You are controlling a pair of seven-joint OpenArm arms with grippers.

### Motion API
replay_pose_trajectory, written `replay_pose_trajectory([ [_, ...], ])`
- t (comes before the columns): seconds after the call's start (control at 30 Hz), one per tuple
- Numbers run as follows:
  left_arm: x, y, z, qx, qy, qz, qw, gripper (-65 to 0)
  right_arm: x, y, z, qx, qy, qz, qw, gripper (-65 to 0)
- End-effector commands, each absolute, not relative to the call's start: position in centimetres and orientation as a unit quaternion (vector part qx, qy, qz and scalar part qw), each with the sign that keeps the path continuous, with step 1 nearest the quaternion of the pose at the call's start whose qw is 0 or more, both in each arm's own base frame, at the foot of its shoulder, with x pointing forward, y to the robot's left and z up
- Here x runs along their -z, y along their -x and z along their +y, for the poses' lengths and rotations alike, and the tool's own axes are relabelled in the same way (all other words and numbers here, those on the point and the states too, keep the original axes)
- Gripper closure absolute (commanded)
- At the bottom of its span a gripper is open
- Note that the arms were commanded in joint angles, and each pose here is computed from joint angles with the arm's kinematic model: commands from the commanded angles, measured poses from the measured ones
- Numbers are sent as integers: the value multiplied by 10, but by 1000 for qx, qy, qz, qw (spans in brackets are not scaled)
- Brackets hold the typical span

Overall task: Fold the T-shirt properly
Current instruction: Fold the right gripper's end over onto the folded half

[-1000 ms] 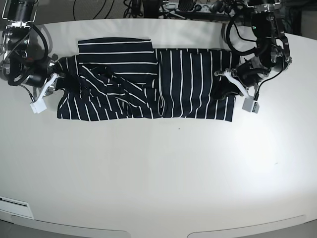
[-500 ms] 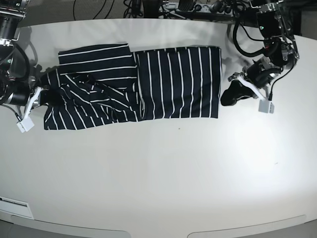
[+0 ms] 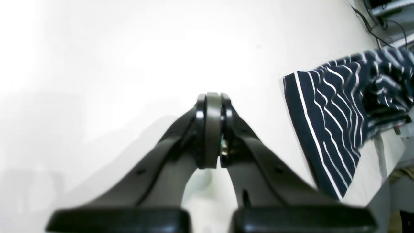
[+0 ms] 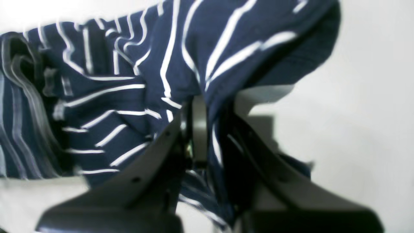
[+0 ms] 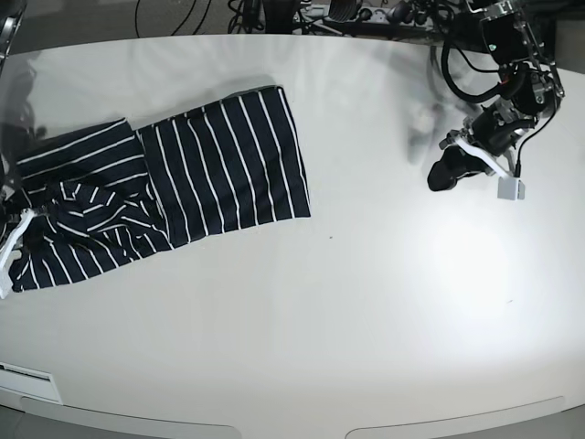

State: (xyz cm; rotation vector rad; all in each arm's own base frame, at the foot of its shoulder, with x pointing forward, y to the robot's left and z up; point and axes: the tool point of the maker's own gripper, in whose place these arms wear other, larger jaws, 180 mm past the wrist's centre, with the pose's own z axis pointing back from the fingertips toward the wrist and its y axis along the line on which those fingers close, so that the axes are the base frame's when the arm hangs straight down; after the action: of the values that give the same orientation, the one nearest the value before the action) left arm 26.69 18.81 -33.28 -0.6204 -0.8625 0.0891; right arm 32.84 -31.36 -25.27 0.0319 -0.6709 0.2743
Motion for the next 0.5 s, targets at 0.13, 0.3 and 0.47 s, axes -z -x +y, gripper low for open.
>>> replay_pose_trajectory([
  [0.13,332,-269,178,-18,292,-412,863,0,197,-337,-275,-206,0,-412,887,0],
  [0.3,344,-262,159,4,297,-389,872,0,178,-323,-216,-263,-56,-456,849,0],
  [0.47,356,-259,142,20,291,-377,879,0,186,-288,-151,-316,-180,-452,815,0],
])
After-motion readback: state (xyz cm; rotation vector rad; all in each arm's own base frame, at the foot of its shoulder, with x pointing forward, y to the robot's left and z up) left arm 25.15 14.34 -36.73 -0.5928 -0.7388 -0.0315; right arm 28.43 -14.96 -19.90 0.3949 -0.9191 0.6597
